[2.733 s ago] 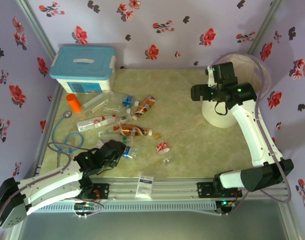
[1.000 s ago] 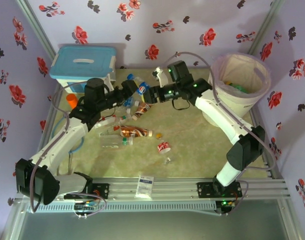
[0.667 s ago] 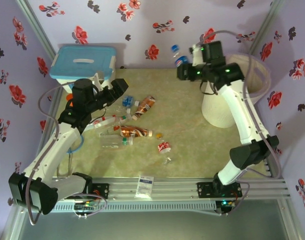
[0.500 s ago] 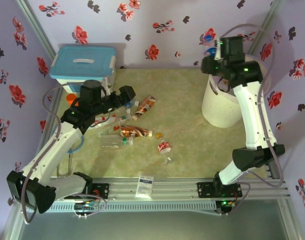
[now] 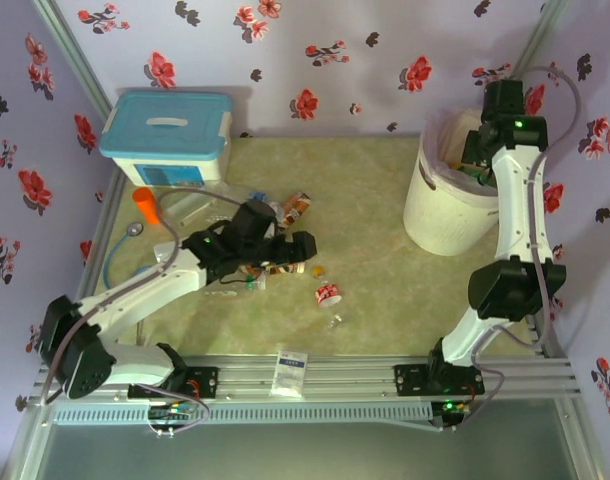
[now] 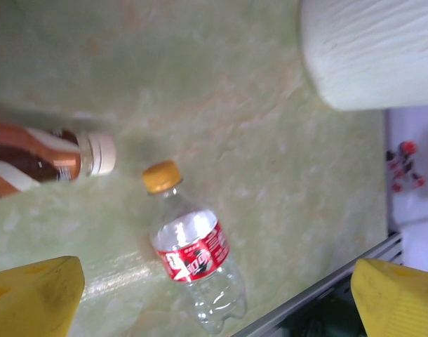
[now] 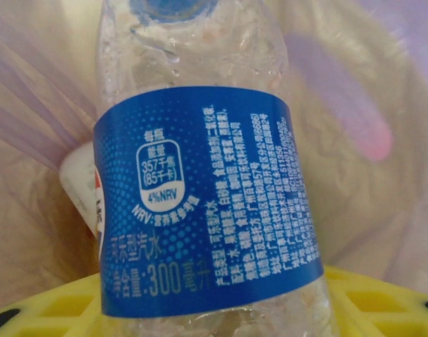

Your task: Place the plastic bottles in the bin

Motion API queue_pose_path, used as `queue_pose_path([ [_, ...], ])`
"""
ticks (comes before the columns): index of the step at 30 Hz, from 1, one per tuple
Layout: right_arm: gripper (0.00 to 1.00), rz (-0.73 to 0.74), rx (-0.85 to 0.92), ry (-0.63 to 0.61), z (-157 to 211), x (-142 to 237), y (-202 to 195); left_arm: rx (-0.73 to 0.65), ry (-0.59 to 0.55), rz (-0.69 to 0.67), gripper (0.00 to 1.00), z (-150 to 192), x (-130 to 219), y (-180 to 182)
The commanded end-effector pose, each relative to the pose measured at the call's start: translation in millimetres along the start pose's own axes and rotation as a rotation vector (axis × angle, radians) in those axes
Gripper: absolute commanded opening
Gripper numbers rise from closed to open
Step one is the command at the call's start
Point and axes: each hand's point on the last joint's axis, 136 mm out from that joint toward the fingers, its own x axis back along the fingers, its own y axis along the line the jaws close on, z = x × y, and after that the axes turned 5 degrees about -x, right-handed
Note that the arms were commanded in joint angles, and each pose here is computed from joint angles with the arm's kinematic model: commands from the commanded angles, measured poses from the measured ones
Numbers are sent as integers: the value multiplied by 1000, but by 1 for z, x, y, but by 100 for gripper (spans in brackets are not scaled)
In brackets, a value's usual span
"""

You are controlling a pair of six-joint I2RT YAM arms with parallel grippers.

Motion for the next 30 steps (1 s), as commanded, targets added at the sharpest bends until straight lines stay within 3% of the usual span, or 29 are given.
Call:
queue_pose_path([
  [1,47,-16,23,82,16,-13,0,42,15,-19,99,15,-17,-1],
  [9,55,-29,16,154,27,-37,-1,126,66,2,97,46,-56,3],
  [13,70,-38,13,162,28,-36,0,177,91,14,96,56,-71,7],
  [16,86,-49,11,140,23,-24,-1,203,98,7,96,61,-78,13],
  [18,89,-50,7,117,20,-15,-3,205,104,1,96,63,-81,15],
  [30,96,-181,0,-112,2,78,11,209,157,-5,95,65,-114,11],
])
